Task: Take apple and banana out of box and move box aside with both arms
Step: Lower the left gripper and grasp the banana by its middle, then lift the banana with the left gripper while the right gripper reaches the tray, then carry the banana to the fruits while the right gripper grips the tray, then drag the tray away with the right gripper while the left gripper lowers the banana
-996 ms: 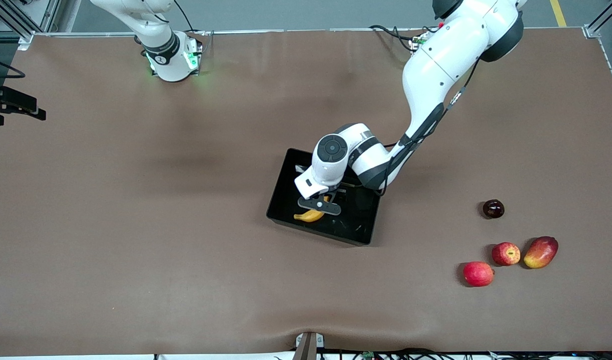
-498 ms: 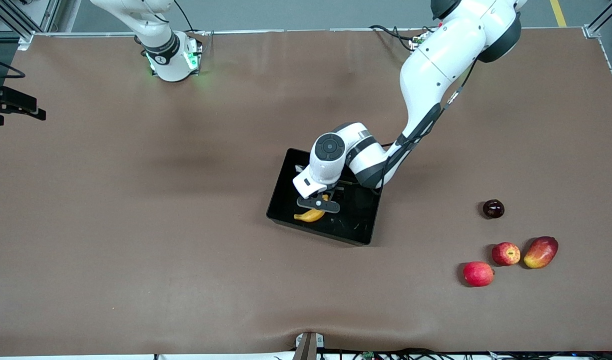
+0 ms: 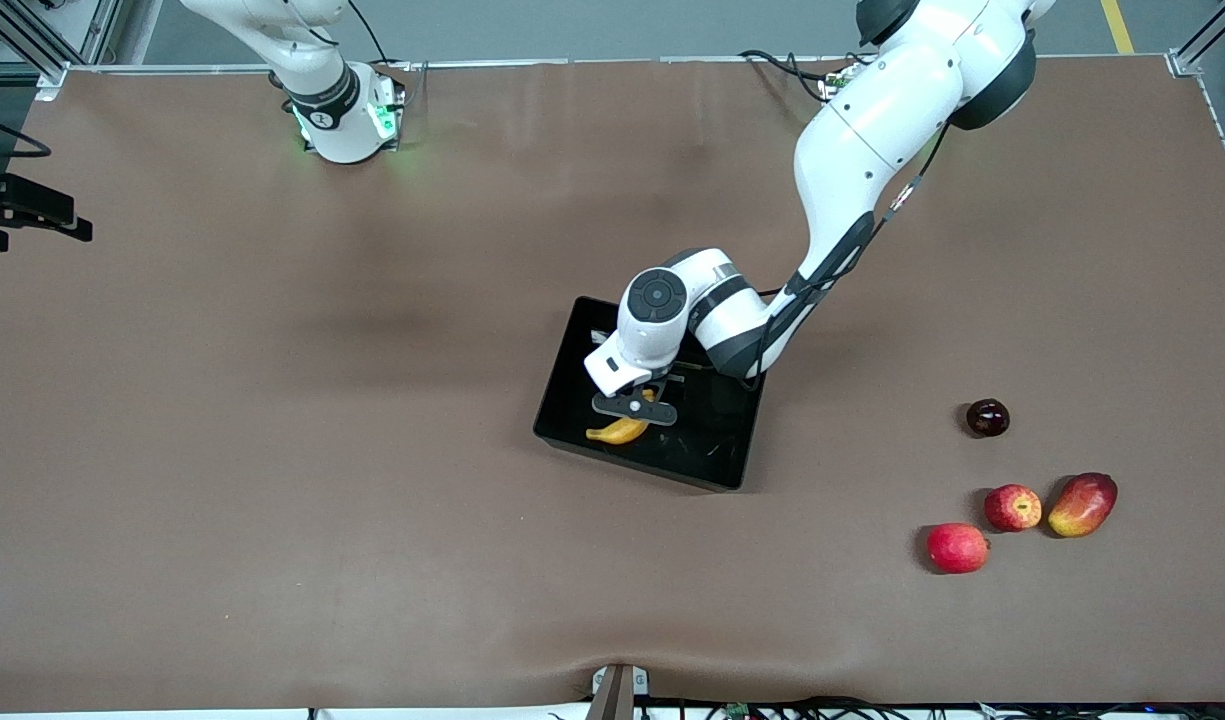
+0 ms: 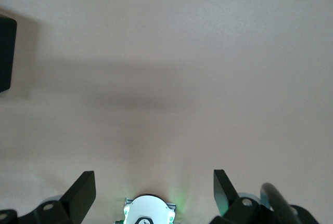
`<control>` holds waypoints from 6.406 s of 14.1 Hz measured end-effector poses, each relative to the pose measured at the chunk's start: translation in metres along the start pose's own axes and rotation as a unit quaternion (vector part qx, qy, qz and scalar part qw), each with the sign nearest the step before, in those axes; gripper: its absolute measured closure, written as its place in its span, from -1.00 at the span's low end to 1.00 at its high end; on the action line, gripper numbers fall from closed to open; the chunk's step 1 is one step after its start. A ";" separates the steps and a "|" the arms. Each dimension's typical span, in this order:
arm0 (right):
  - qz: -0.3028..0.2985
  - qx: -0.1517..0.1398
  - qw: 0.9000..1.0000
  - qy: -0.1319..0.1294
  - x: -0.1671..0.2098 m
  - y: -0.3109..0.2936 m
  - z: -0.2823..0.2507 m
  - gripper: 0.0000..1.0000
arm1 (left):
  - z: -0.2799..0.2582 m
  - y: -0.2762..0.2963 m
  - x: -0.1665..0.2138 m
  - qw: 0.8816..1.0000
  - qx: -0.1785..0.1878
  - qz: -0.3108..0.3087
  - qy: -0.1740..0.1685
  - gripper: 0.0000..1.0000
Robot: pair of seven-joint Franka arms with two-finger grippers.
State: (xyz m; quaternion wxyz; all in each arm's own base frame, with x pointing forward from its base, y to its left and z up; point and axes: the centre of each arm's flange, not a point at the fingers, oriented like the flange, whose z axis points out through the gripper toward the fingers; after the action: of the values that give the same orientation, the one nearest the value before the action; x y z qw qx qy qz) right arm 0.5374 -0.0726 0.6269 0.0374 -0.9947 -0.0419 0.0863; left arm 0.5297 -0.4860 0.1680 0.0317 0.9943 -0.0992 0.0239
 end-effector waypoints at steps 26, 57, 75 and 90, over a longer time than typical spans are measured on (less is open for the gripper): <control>0.041 0.071 0.996 -0.038 0.067 -0.090 0.072 -1.00 | -0.195 -0.176 0.081 0.991 0.115 -0.065 0.015 0.30; 0.171 0.024 0.984 0.053 0.158 -0.370 0.350 0.89 | -0.129 -0.650 0.097 0.995 0.046 0.030 0.082 0.30; 0.088 0.052 0.995 -0.015 0.078 0.147 0.281 0.89 | -0.099 -0.609 0.147 0.973 0.128 0.084 0.175 0.30; 0.038 0.051 0.998 -0.007 0.091 0.137 0.281 -0.17 | -0.032 -0.618 0.148 0.967 0.129 0.118 0.183 0.22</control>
State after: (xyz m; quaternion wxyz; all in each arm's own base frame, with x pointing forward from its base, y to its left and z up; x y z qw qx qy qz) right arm 0.5883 -0.1818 0.3244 0.0841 -0.9917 -0.0002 0.0968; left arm 0.7963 0.0914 0.1715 -0.0821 0.9500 -0.2041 0.2217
